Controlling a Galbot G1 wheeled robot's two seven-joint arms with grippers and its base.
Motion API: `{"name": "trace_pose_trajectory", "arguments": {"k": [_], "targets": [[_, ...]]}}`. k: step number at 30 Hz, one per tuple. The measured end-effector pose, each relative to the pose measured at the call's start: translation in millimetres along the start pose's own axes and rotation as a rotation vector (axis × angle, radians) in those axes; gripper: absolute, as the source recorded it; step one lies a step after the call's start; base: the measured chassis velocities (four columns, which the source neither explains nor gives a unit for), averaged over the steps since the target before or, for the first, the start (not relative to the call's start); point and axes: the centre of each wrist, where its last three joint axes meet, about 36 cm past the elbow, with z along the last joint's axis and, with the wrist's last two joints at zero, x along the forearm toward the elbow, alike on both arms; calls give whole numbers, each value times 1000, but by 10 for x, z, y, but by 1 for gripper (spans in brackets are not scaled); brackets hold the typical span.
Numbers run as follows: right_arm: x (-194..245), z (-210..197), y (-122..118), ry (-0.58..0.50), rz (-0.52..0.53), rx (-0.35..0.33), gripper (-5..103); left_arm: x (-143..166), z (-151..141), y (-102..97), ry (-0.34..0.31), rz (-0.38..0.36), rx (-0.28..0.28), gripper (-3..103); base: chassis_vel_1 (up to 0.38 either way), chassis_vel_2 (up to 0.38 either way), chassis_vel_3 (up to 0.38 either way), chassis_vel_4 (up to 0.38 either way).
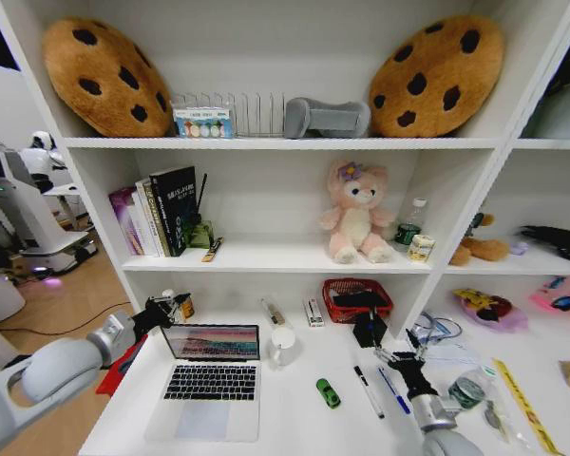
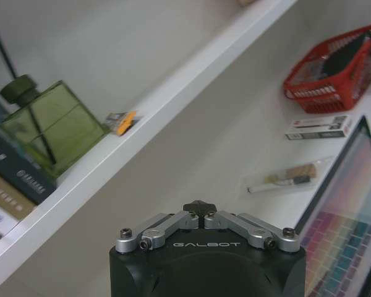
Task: Organize the objects on the table.
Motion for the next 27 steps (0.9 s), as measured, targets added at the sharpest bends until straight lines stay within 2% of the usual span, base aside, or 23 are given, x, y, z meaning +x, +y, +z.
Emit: {"name": "trace_pose_trajectory", "arguments": {"k": [1, 3, 4, 5, 6, 14, 19, 22, 27], "targets": [[0, 0, 0, 0, 0, 0, 100, 0, 0, 0, 0, 0, 0, 0, 0, 0, 0, 0], [60, 31, 18, 4, 6, -5, 100, -47, -64, 21, 14, 82, -68, 0, 0, 0, 0, 0], [60, 31, 18, 4, 6, -5, 100, -47, -64, 21, 14, 82, -68, 0, 0, 0, 0, 0], [101, 59, 31, 5, 11, -7, 100, -74, -39, 12, 32, 138, -123, 0, 0, 0, 0, 0], [120, 68, 36, 5, 15, -9, 100, -82, -17, -9, 46, 172, -150, 0, 0, 0, 0, 0], [118, 36, -12, -1, 23, 2, 100, -54, -24, -160, 51, 270, -226, 0, 0, 0, 0, 0], [79, -14, -37, -11, 36, -6, 100, 10, -126, -342, 37, 338, -231, 0, 0, 0, 0, 0], [52, -33, -54, -14, 61, -23, 100, 107, -170, -562, 40, 391, -214, 0, 0, 0, 0, 0], [109, -10, -59, -8, 90, -34, 100, 194, -176, -748, 41, 421, -192, 0, 0, 0, 0, 0]]}}
